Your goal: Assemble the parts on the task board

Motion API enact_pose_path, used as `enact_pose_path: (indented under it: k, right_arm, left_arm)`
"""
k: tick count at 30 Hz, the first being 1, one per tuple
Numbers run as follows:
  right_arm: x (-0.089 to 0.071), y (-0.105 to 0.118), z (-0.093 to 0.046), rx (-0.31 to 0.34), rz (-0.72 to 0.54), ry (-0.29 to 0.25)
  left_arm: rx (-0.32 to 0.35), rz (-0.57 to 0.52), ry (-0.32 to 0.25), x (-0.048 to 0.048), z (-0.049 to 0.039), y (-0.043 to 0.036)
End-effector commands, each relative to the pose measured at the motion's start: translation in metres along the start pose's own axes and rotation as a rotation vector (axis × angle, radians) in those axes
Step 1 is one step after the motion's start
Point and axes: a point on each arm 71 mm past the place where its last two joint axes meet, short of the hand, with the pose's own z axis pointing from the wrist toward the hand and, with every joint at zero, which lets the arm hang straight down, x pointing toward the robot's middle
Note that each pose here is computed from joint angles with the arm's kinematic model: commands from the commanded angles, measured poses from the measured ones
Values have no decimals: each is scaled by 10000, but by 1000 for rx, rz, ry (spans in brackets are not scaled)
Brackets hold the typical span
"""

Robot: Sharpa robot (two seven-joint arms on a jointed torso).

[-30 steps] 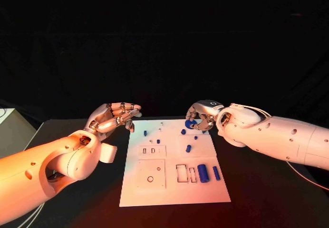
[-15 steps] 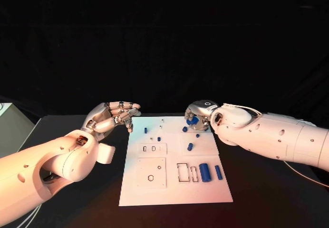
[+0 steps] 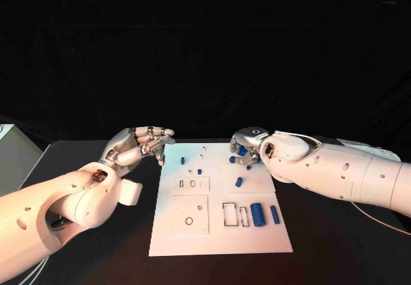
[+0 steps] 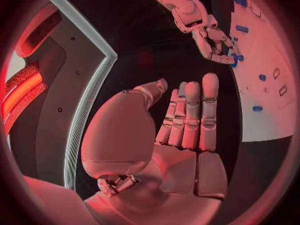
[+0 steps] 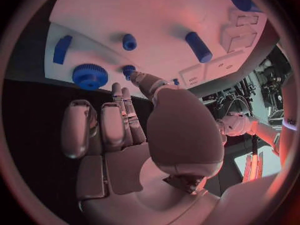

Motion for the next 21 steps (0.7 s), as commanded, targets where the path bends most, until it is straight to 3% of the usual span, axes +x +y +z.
enact_pose_path:
  k: [1,21]
  right_arm:
    - [25,14,5,1,-21,29]
    - [31,50,25,0,-21,34]
  left_arm:
    - [7,-4,23,26,-5,-19]
    - [2,-3,29,18,-20,-38]
